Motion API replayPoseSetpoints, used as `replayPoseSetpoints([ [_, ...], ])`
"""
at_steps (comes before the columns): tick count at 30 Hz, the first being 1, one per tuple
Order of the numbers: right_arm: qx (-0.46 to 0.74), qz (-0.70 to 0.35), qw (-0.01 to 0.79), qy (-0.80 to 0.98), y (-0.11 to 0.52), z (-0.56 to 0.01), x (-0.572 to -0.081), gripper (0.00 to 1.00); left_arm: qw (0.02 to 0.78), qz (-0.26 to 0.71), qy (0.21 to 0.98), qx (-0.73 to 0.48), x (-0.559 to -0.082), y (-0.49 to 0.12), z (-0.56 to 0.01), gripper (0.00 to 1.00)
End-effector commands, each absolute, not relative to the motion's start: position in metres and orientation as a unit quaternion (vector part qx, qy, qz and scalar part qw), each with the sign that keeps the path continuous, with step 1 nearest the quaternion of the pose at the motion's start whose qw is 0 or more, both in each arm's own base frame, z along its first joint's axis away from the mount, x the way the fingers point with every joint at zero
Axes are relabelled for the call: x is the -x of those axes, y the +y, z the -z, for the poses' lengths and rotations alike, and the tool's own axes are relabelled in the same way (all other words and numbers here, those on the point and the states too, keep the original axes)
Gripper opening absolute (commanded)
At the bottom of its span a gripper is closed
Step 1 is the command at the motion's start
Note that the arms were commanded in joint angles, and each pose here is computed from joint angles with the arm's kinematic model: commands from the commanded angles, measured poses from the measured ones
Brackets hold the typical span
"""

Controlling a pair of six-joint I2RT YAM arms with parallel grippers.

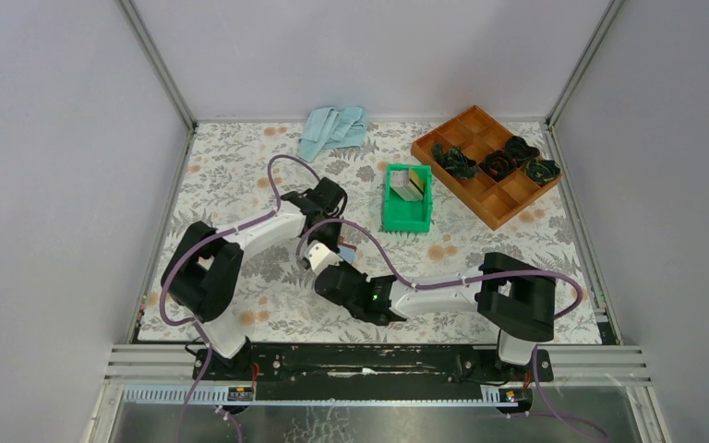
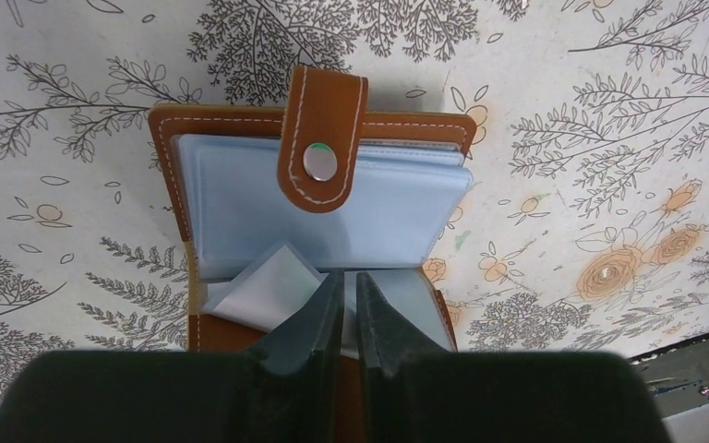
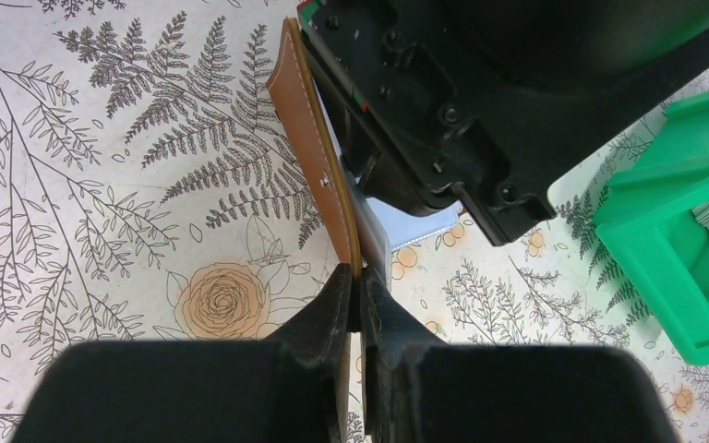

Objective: Put the credit cards into the card holder
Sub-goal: Open the card holder at the center of the board.

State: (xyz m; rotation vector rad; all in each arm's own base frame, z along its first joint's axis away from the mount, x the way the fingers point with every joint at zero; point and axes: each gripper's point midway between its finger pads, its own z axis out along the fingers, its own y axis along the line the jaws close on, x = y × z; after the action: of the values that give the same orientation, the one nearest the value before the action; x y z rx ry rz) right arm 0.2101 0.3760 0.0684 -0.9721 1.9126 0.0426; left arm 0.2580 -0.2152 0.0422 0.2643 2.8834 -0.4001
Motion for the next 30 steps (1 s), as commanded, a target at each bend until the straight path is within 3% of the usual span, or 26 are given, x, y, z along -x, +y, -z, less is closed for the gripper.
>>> replayPoseSetpoints([
  [1, 0.393, -0.019, 0.48, 0.784, 0.375, -0.071, -0.21, 0.06, 0.109, 0.133, 0.981, -0.091, -0.249, -0.214, -0.042, 0.15],
  [10, 0.39, -0.016, 0.478, 0.787, 0.373, -0.067, -0.21, 0.14, 0.103, 0.133, 0.982, -0.09, -0.235, -0.217, -0.035, 0.15],
  [22, 0.381, -0.022, 0.485, 0.787, 0.371, -0.075, -0.21, 0.45, 0.083, 0.122, 0.985, -0.092, -0.217, -0.219, -0.01, 0.14],
  [30, 0.364, -0.036, 0.499, 0.785, 0.367, -0.093, -0.21, 0.5, 0.081, 0.111, 0.986, -0.093, -0.209, -0.218, -0.003, 0.14],
])
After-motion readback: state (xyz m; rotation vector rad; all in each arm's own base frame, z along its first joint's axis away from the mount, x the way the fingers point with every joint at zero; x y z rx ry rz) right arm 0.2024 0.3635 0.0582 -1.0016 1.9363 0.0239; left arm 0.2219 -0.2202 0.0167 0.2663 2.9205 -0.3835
